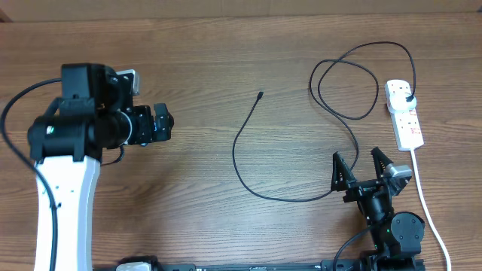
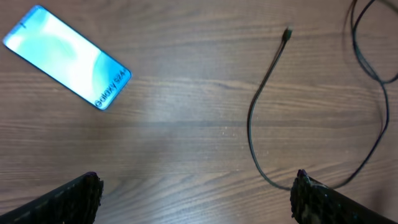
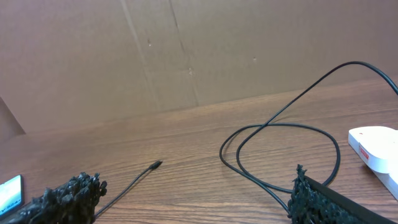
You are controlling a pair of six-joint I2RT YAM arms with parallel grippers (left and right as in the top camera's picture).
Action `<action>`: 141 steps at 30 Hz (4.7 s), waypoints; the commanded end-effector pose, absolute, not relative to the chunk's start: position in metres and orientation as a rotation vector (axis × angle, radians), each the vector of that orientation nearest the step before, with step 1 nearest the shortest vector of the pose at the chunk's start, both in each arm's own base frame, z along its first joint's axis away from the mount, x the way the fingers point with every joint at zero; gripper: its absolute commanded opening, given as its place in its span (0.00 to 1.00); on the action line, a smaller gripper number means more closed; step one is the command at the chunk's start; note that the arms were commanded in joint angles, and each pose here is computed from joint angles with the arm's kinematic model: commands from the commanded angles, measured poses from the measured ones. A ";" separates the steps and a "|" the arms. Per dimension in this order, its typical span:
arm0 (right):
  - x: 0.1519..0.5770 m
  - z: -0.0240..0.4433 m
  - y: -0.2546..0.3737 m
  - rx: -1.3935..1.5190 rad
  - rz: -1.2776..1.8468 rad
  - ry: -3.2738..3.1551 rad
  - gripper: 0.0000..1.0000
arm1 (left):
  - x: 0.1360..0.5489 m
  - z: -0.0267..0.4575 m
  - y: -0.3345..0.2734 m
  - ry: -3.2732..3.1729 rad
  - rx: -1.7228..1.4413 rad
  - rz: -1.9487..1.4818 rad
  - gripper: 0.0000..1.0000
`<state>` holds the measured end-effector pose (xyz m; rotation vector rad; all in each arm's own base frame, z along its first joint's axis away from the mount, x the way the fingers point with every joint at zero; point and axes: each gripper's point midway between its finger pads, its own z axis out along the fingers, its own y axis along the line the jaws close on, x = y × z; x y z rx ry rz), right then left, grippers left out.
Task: Plug charger to phone and switch on socket
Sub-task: 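Move the left gripper forward over the Galaxy phone, then close the left gripper on the phone's long edges, then lift the phone with the left gripper and carry it rightward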
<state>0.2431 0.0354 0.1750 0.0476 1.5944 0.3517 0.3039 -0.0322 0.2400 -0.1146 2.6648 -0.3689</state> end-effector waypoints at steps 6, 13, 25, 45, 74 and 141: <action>0.244 0.172 0.033 0.057 0.340 1.592 1.00 | 0.326 0.234 -0.030 2.651 -0.354 -0.397 0.90; 0.244 0.172 0.033 0.057 0.340 1.592 1.00 | 0.334 0.246 0.005 2.553 -0.638 -0.196 0.90; 0.244 0.172 0.033 0.057 0.340 1.592 1.00 | 0.346 0.210 0.038 2.531 -0.994 -0.021 0.91; 0.244 0.172 0.033 0.057 0.340 1.592 1.00 | 0.407 0.079 0.074 2.595 -1.270 0.056 1.00; 0.244 0.172 0.033 0.057 0.340 1.592 1.00 | 0.416 -0.003 0.082 2.630 -1.441 0.045 1.00; 0.244 0.172 0.033 0.057 0.340 1.592 1.00 | 0.387 -0.020 -0.086 3.106 -0.518 0.005 0.86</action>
